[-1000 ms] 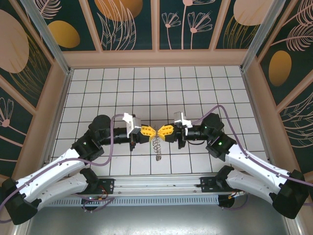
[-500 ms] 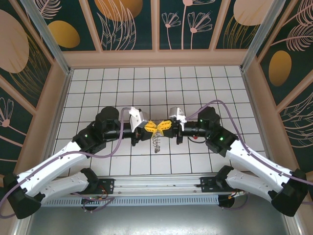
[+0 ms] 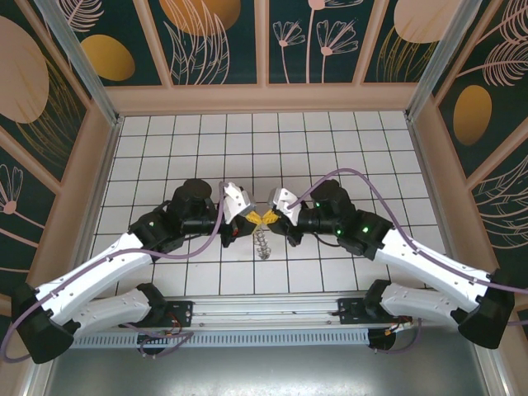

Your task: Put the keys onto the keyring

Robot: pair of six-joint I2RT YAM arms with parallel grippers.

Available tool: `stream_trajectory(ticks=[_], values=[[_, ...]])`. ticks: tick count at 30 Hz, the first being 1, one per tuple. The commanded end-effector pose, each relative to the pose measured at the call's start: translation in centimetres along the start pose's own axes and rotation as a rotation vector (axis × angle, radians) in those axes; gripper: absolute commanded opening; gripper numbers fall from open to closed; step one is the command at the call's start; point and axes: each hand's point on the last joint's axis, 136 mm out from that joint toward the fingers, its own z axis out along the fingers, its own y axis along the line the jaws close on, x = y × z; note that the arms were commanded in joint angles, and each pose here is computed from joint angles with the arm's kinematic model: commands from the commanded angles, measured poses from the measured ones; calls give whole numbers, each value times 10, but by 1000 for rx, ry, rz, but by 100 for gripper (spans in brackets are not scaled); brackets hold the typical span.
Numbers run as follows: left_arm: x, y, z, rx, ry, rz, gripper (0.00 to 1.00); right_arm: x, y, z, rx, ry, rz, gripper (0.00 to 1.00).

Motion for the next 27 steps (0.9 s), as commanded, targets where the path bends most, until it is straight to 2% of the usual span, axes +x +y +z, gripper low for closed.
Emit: stream_trajectory(ticks=[1,4,7,12,17,27], values=[[-24,-19,-9,67,-119,73,0,-56,23,-28,-72,-261,-90,13],[-38,-31,-22,102,-201,100,0,-50,25,-37,-101,-299,-49,30],[-47,-44,-32,158,-258,125,0,-44,24,-38,-121,-308,-5,34],[-54,-55,-41,197,-323,152,0,-48,31,-44,-186,-370,-3,33],[-58,-57,-42,211,-344,160,0,-51,40,-48,-271,-400,-2,33],[-60,-57,-39,224,-371,159,0,-49,49,-49,-335,-422,-2,30]])
